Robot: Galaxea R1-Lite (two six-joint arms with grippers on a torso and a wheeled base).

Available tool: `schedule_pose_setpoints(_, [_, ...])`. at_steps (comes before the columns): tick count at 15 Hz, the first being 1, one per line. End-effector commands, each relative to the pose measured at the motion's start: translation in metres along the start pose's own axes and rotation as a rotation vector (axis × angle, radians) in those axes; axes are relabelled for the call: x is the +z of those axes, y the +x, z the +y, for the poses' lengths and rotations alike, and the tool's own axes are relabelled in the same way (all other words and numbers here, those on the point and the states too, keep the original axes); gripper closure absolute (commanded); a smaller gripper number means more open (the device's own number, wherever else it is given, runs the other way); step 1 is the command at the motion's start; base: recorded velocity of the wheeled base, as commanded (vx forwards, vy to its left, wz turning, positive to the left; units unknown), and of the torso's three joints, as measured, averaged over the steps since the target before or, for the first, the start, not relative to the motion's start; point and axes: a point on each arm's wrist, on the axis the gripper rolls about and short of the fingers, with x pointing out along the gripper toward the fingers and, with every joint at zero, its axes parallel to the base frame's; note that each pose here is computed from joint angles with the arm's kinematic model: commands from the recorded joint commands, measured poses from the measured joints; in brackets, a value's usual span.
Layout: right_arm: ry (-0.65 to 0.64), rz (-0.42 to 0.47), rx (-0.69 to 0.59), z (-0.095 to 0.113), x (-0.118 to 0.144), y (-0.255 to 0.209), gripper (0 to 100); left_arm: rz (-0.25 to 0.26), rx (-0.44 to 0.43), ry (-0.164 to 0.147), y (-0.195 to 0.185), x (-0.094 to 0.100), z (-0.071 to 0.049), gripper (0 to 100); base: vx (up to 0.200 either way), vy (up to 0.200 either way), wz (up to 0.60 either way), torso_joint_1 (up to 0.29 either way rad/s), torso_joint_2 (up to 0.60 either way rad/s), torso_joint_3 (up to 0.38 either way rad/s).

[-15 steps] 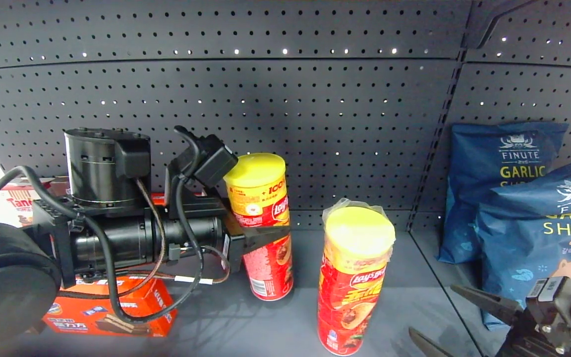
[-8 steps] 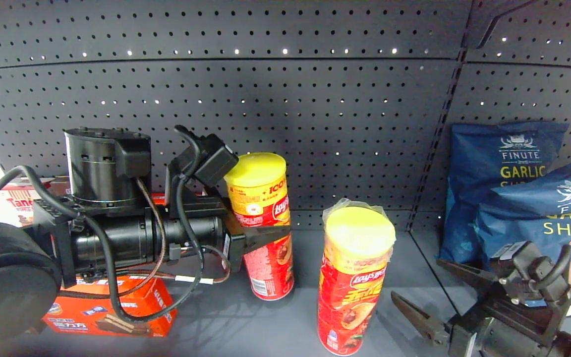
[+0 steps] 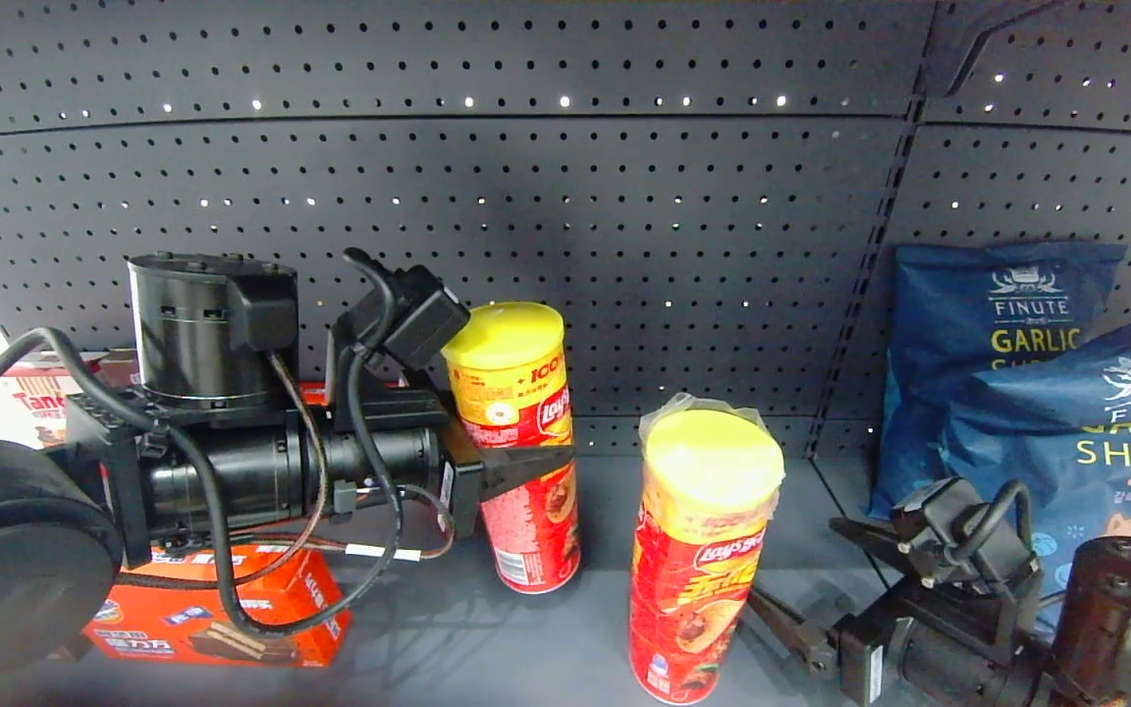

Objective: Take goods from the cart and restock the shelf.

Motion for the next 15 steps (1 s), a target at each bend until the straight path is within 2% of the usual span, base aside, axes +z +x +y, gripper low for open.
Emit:
schedule_pose_setpoints(1, [-0.008, 0.028, 0.008, 0.003, -0.005, 0.007, 0, 0.001, 0.0, -0.001, 0.0, 0.0, 0.0, 100, 0.0, 0.0, 0.0, 0.0, 0.0, 0.0])
schedule_pose_setpoints(15, [-0.045, 0.014, 0.084, 0.019, -0.004, 0.005, 0, 0.001, 0.002, -0.001, 0.0, -0.001, 0.001, 100, 0.0, 0.0, 0.0, 0.0, 0.0, 0.0])
